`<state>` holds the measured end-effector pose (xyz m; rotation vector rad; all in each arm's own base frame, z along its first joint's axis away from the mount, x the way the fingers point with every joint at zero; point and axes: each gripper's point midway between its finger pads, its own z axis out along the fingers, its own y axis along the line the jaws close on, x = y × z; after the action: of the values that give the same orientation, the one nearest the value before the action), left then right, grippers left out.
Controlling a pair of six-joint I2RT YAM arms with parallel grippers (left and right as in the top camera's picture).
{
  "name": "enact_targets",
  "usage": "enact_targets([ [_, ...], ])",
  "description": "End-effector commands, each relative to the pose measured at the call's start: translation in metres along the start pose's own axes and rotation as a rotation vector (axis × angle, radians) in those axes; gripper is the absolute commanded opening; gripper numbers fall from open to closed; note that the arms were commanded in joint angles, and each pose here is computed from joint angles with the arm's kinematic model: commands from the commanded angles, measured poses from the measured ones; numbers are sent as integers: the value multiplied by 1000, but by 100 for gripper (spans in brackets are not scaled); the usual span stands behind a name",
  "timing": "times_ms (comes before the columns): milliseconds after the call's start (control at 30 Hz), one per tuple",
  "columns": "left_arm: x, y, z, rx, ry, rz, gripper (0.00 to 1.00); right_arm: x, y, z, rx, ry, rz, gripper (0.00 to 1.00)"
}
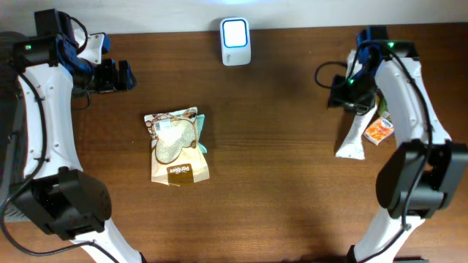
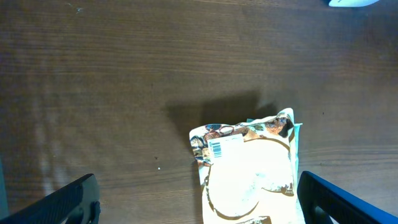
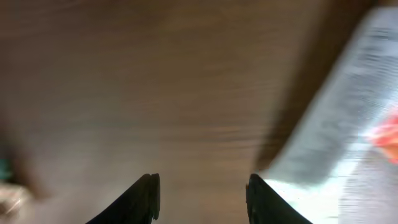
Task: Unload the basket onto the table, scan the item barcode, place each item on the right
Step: 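Move right gripper left toward the cream and teal wipes packet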
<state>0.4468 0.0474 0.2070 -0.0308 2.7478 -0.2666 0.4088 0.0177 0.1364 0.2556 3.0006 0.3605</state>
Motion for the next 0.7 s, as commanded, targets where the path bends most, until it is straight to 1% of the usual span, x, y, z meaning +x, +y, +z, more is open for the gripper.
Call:
enact_targets([
  [0,-3,-5,-11,5,-26,26,99,17,72,-31,-246,-22,-219,43],
  [100,-3,-5,-11,5,-26,26,99,33,103,-34,-341,9,-327,42],
  [133,-3,-5,-11,5,-26,26,99,36,109,-33,-351,16,-338,42],
  [433,-3,-5,-11,5,-26,26,99,54,154,-19,-379,31,-464,42],
  [500,-3,-5,-11,5,-26,26,99,55,166,-13,-386,29,-472,42],
  [533,-3,-5,-11,5,-26,26,99,55,180,-3,-397,20,-457,42],
  [667,-3,-5,-11,5,-26,26,99,52,206,19,-430,-8,-417,42],
])
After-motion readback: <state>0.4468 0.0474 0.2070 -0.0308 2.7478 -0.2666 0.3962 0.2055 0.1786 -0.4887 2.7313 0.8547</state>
